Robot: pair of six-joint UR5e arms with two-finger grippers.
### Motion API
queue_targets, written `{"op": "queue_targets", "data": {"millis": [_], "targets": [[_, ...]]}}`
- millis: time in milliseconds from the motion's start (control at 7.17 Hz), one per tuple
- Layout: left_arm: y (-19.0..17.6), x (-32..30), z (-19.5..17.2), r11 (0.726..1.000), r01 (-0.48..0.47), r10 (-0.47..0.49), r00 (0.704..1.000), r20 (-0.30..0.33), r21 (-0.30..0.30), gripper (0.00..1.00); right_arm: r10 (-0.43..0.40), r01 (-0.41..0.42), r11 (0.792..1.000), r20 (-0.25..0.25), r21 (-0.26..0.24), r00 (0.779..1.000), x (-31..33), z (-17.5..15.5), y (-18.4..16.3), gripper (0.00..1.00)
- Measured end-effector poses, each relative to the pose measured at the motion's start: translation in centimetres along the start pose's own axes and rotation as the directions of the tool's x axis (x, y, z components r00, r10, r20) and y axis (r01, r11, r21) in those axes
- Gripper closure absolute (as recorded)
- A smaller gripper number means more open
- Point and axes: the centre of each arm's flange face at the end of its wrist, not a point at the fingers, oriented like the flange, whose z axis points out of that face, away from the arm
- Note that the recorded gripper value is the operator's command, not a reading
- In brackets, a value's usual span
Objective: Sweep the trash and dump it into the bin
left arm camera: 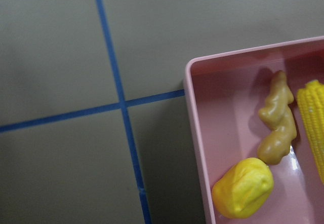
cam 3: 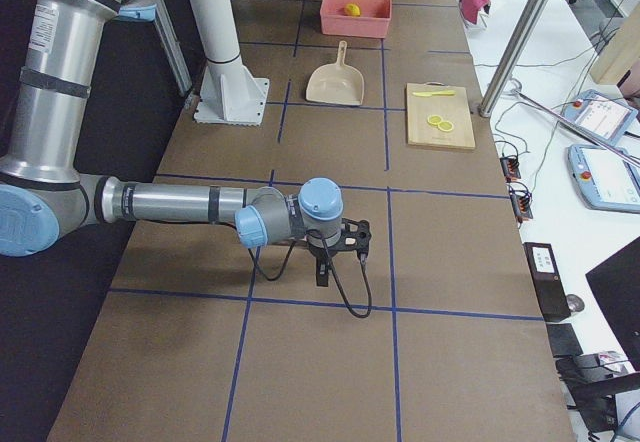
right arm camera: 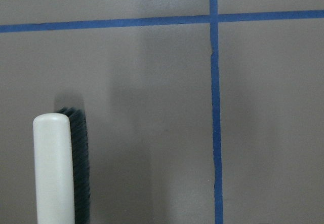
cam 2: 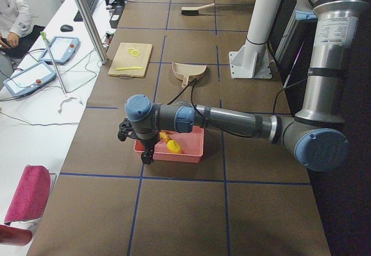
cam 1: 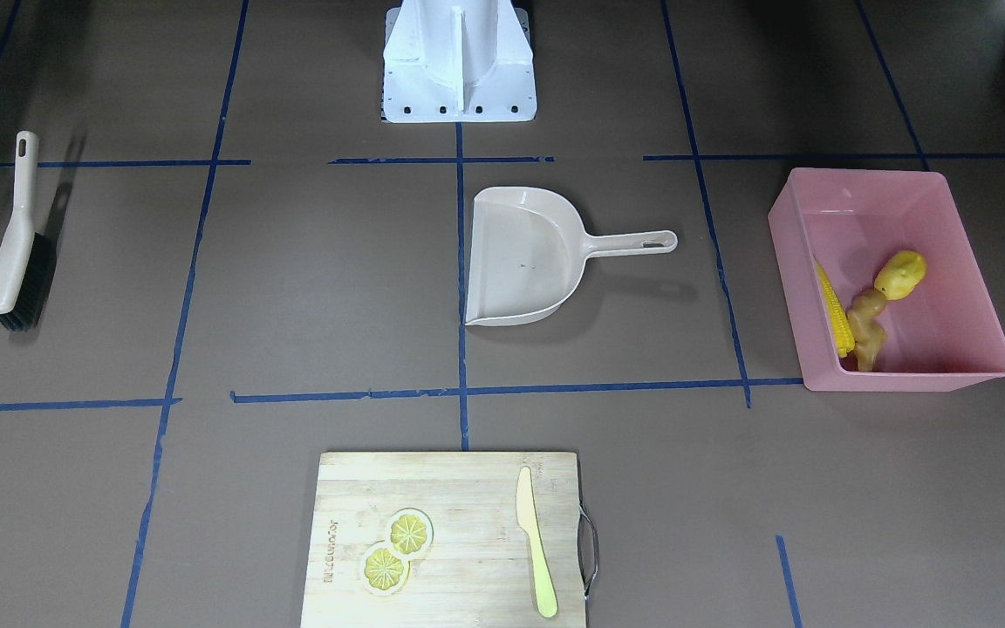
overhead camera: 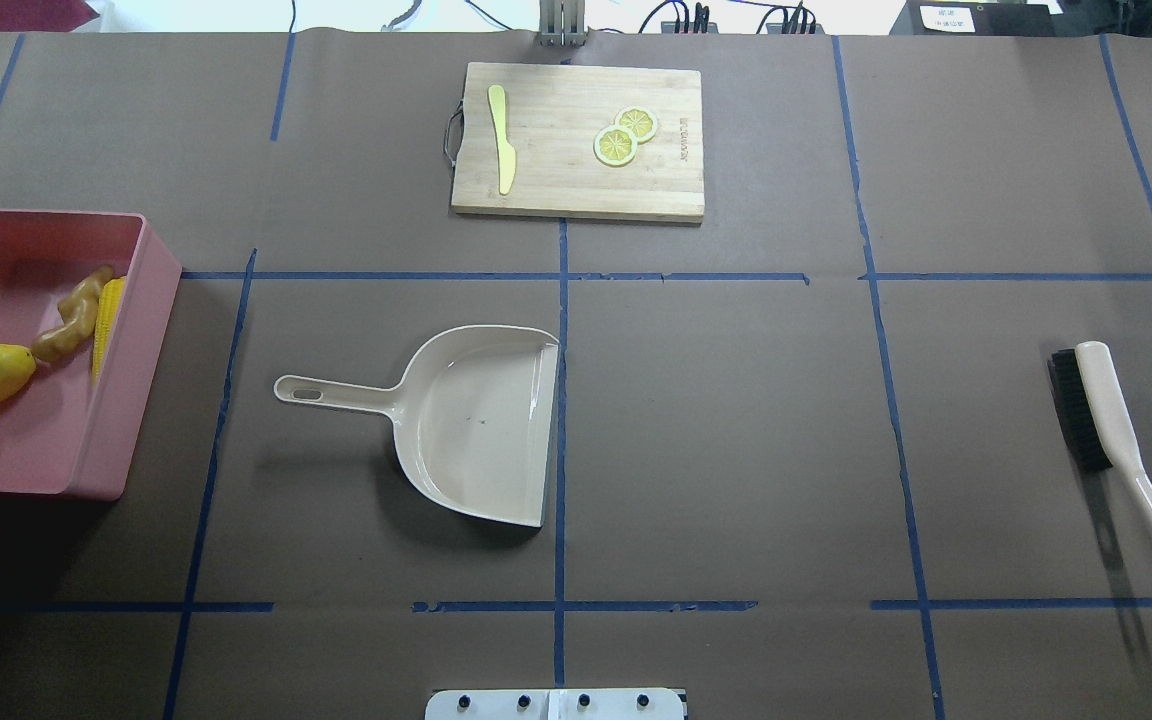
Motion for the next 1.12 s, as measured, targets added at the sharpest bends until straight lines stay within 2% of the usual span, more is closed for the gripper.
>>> {"op": "queue_targets", "data": {"millis": [698,1116], "targets": [[3.2,-0.3,-0.6,1.0,0.016,-0.016,1.0,0.013,0.013,0.0,0.011,-0.01,1.0,-0.014,0.018,1.0,1.7,0.1,-1.9,0.0],[4.7,-0.8,0.0,1.0,0.009,-0.009,1.0,0.013,0.015,0.0,0.019,-0.02,0.999,0.009,0.03,1.0,1.9,-1.0,-1.9,0.0]]}}
